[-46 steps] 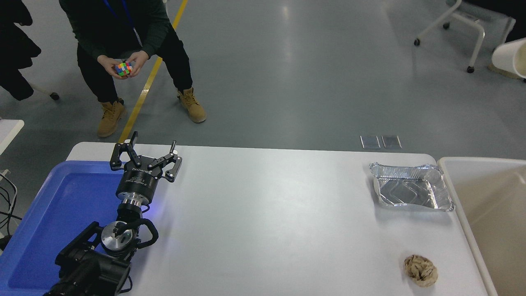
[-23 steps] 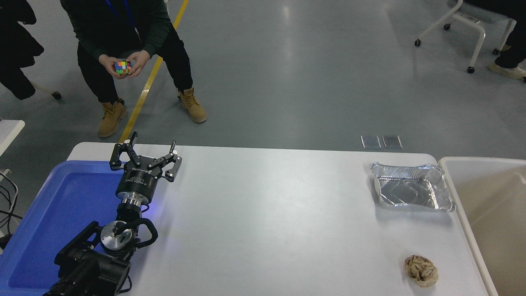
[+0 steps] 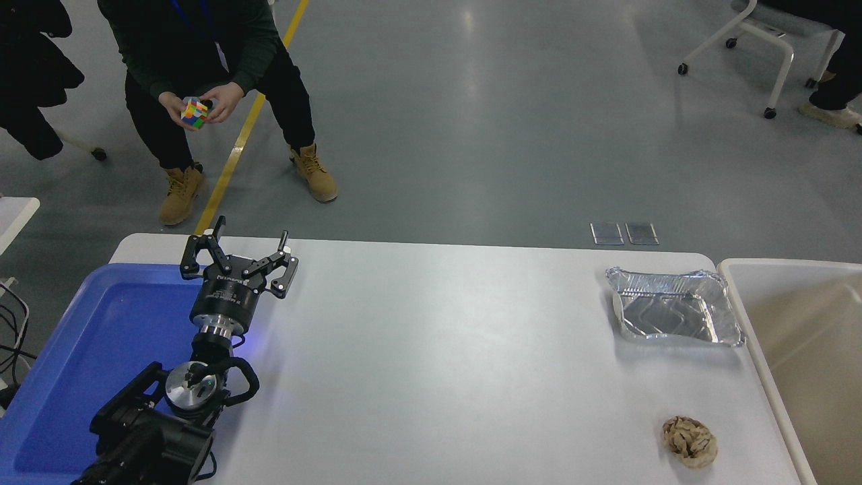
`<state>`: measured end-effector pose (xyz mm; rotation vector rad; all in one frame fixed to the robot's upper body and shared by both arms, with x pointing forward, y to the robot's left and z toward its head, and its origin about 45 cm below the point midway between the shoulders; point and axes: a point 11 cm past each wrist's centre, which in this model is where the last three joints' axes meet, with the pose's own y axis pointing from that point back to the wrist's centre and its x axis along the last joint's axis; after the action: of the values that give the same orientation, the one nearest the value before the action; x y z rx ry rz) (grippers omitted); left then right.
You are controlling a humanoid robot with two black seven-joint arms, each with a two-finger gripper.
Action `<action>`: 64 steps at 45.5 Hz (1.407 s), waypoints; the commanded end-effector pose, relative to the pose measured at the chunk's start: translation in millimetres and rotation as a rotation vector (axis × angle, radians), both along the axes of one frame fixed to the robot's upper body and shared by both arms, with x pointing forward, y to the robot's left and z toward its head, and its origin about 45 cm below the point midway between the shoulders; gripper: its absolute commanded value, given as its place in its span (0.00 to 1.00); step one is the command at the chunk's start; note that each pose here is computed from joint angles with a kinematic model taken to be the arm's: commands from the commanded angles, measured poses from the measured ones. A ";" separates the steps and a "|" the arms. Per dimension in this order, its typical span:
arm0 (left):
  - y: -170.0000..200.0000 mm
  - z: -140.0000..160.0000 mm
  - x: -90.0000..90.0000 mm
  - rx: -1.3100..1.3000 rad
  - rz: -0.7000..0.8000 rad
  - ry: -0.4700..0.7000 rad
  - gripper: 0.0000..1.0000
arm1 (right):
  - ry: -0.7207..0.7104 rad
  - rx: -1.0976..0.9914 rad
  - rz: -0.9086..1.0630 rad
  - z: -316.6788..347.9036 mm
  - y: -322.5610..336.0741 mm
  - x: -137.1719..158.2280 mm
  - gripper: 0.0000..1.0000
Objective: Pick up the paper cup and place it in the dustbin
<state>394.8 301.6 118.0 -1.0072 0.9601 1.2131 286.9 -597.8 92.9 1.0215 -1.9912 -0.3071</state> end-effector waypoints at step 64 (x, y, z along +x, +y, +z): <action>0.0 0.2 0.0 0.000 0.000 -0.001 0.99 | -0.270 0.281 0.169 61.4 51.9 89.9 1.00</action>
<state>394.8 301.5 118.2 -1.0079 0.9598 1.2125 328.3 -570.0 102.8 1.1986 -2.1258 -0.4100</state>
